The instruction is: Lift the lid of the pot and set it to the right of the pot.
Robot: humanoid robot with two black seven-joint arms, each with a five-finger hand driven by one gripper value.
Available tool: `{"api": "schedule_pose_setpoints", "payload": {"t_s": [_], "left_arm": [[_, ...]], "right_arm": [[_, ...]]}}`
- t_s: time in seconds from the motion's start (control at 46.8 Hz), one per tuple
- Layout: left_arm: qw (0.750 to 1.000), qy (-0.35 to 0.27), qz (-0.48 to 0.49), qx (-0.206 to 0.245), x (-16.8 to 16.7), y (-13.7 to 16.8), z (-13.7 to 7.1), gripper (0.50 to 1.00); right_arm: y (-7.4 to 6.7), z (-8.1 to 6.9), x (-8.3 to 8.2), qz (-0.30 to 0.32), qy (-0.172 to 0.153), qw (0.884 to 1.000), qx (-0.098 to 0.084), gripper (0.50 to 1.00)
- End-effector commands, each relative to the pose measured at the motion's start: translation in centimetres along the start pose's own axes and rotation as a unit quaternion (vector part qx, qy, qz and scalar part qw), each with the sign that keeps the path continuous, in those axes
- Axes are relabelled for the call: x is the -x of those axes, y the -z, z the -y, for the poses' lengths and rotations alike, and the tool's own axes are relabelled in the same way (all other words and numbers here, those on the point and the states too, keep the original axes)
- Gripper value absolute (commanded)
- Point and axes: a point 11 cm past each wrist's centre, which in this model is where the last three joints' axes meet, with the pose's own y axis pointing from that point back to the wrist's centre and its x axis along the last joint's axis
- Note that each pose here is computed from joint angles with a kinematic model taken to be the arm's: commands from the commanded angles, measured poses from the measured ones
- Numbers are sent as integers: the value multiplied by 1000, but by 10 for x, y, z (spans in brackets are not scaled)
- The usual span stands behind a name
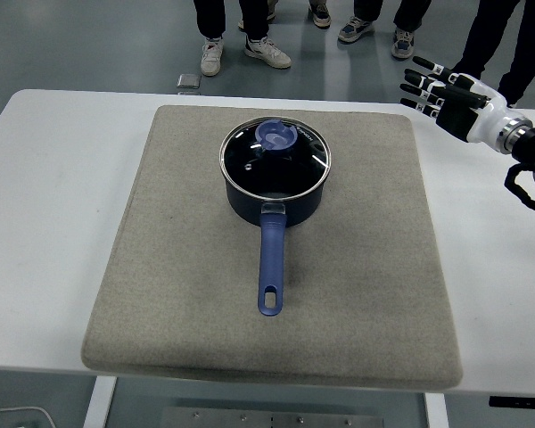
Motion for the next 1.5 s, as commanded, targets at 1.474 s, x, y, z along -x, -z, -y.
{"api": "schedule_pose_setpoints", "payload": {"t_s": [1.474], "left_arm": [[1000,-6,-1,-1,-4,0,0,1000]], "right_arm": [[43,9,48,-194,101,976,-6,919]]}}
